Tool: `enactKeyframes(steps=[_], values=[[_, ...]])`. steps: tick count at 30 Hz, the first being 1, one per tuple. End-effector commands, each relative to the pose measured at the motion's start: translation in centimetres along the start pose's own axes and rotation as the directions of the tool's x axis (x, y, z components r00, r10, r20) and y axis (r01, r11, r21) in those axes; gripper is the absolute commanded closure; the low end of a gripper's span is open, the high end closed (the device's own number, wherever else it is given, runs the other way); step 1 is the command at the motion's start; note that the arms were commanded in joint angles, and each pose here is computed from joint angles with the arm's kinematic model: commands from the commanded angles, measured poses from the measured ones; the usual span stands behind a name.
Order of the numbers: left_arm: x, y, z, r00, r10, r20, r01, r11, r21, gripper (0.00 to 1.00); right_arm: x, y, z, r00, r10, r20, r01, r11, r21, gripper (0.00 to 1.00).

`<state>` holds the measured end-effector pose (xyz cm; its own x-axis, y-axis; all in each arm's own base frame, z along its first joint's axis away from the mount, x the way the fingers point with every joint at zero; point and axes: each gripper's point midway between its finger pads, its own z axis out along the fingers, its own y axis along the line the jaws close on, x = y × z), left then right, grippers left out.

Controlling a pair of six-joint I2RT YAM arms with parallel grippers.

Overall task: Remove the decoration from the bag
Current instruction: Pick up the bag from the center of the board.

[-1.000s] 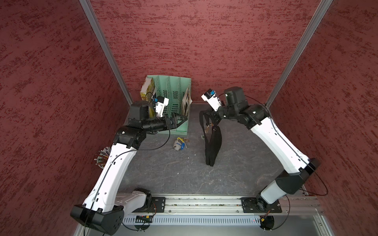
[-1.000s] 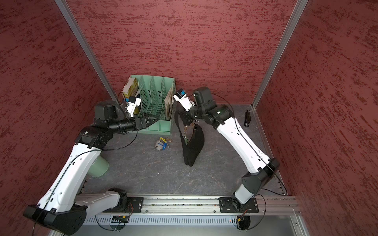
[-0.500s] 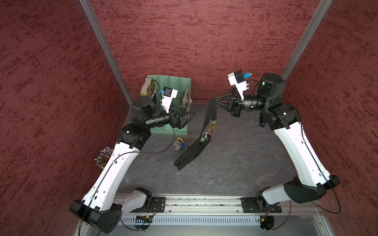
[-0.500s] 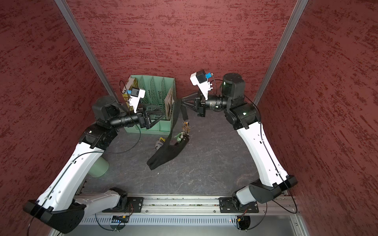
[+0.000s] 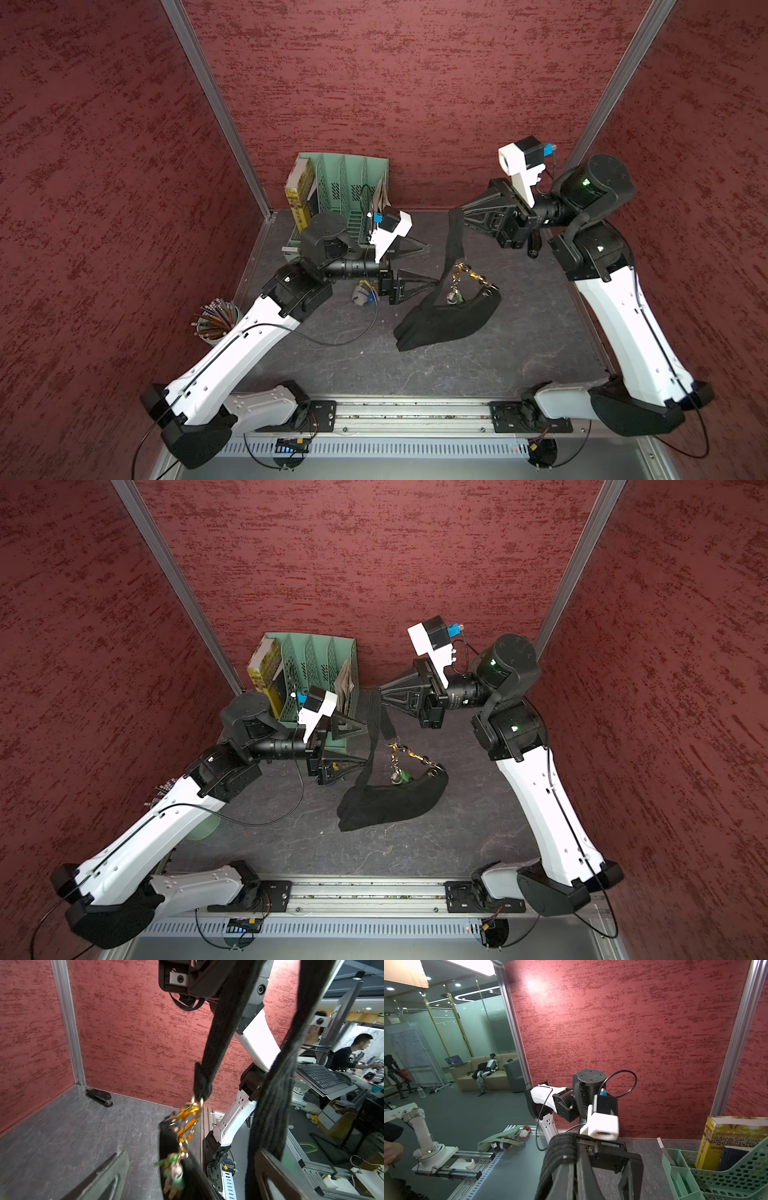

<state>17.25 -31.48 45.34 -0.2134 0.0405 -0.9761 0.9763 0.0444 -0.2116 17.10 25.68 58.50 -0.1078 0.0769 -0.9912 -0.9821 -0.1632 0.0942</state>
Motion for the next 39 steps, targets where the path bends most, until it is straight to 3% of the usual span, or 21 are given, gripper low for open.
enactKeyframes(steps=[1,7,12,14,17,21,26,30,31,32,33,39], values=[[-1.3,-0.1,1.1,0.998,0.061,0.025,-0.061,0.998,0.002,0.05,-1.2,1.6,-0.4,0.998,-0.059,0.019,0.059,0.998,-0.021,1.0],[-2.3,1.2,0.8,0.995,0.076,0.059,-0.07,0.992,-0.101,0.2,-1.1,0.9,-0.2,0.999,-0.037,0.023,0.037,0.999,-0.013,1.0],[-3.1,1.0,0.6,0.992,0.091,0.089,-0.08,0.99,-0.112,0.35,-1.3,0.7,-0.1,0.999,-0.03,0.033,0.031,0.999,-0.022,1.0],[-3.4,1.1,0.6,0.991,0.091,0.093,-0.079,0.99,-0.121,0.48,-1.5,0.8,-0.1,0.999,-0.03,0.036,0.031,0.999,-0.028,1.0],[-3.9,0.7,0.3,0.99,0.093,0.102,-0.081,0.99,-0.118,0.57,-1.4,0.8,-0.1,0.999,-0.023,0.036,0.023,0.999,-0.024,1.0],[-4.1,0.4,0.3,0.992,0.083,0.098,-0.072,0.991,-0.113,0.8,-1.2,0.8,-0.2,0.999,-0.019,0.033,0.019,1.0,-0.016,1.0],[-4.4,-0.1,0.4,0.992,0.067,0.103,-0.058,0.995,-0.085,1.0,-0.8,0.4,-0.2,1.0,-0.006,0.028,0.006,1.0,-0.004,1.0],[-4.2,-0.2,0.8,0.995,0.049,0.091,-0.044,0.997,-0.063,1.0,-0.7,0.2,-0.1,1.0,0.004,0.028,-0.003,1.0,-0.01,1.0],[-4.1,-0.4,0.8,0.995,0.046,0.087,-0.042,0.998,-0.052,0.94,-0.7,0.2,-0.1,1.0,0.003,0.029,-0.002,1.0,-0.009,1.0],[-4.0,-0.5,0.9,0.996,0.044,0.082,-0.04,0.998,-0.043,0.75,-0.7,0.3,-0.1,1.0,0.001,0.029,-0.001,1.0,-0.009,1.0],[-3.9,-0.5,0.9,0.996,0.041,0.077,-0.038,0.999,-0.039,0.67,-0.7,0.3,-0.1,1.0,0.001,0.029,0.0,1.0,-0.01,1.0],[-3.3,-0.2,1.3,0.997,0.048,0.062,-0.046,0.998,-0.036,0.6,-1.3,0.3,-0.1,0.999,-0.008,0.044,0.009,1.0,-0.013,1.0]])
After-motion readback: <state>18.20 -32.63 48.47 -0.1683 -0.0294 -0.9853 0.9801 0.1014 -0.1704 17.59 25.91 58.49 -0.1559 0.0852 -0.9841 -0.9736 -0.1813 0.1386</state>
